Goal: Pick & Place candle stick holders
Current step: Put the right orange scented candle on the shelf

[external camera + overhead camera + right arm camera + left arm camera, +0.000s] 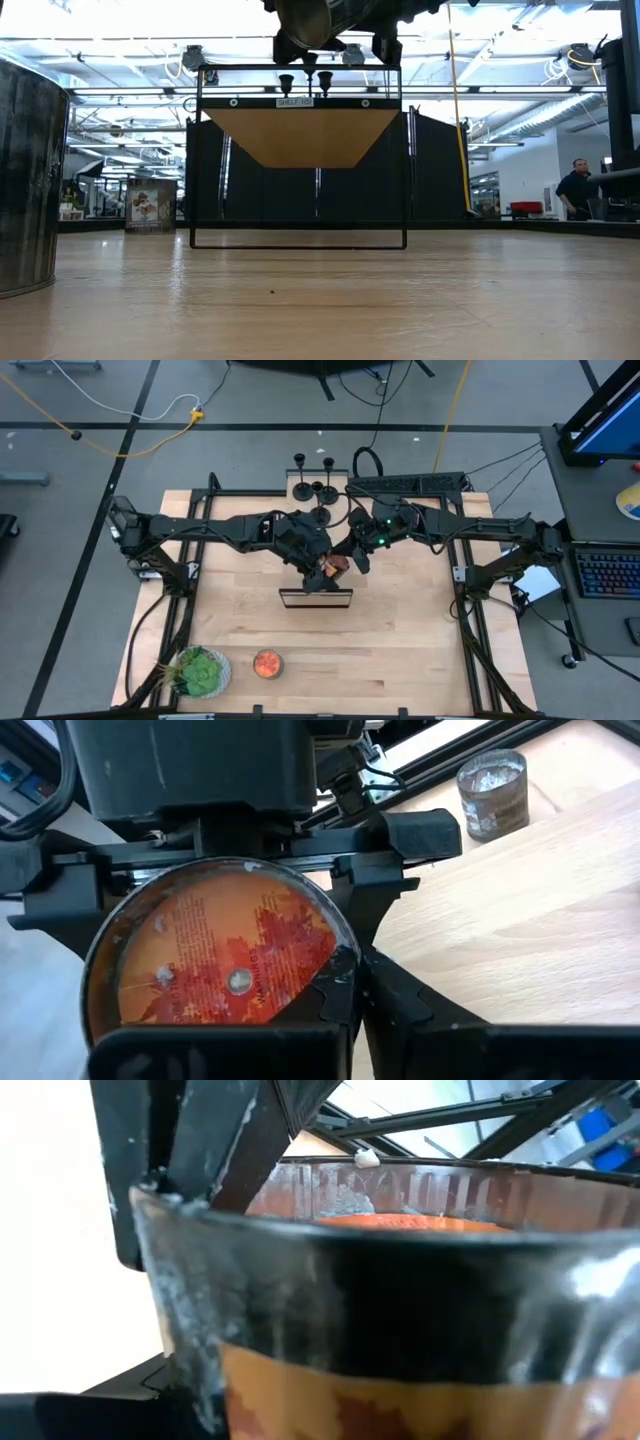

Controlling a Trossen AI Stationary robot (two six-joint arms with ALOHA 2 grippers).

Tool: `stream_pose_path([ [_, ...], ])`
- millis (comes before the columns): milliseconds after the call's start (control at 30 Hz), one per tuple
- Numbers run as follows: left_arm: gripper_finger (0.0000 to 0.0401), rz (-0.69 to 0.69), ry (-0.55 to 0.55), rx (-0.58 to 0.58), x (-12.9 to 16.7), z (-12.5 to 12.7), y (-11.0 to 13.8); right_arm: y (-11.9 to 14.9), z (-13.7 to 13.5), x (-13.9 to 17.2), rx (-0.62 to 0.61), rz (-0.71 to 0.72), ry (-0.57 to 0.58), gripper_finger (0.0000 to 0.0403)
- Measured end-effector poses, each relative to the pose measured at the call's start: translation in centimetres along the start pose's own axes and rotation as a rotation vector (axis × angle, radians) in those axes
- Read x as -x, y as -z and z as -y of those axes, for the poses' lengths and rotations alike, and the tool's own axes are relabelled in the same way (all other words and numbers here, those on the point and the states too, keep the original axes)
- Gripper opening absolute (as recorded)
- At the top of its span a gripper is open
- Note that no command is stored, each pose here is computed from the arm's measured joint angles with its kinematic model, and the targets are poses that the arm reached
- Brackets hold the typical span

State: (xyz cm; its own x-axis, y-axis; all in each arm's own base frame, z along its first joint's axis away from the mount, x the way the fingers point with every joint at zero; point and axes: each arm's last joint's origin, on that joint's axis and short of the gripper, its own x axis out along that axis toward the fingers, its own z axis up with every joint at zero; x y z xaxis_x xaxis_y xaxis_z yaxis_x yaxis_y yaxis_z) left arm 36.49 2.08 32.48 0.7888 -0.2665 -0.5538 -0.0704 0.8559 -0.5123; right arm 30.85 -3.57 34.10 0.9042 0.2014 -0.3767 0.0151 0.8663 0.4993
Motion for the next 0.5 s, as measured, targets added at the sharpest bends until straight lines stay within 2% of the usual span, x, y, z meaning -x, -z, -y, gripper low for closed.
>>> stream_pose_path([
  [267,0.0346,-0.024,-0.108,-0.006,0.0,-0.5,0.5,-0.4,0.8,0.3,-0.008,0.019,0.021,0.0060],
  [400,0.0346,-0.058,-0.214,0.016,-0.1,-1.2,1.1,-0.9,0.7,0.8,-0.003,0.030,-0.018,0.0091],
  [500,0.0346,-0.087,-0.275,0.014,0.2,-1.3,1.5,-1.1,1.0,1.2,-0.003,0.046,0.006,0.0108],
])
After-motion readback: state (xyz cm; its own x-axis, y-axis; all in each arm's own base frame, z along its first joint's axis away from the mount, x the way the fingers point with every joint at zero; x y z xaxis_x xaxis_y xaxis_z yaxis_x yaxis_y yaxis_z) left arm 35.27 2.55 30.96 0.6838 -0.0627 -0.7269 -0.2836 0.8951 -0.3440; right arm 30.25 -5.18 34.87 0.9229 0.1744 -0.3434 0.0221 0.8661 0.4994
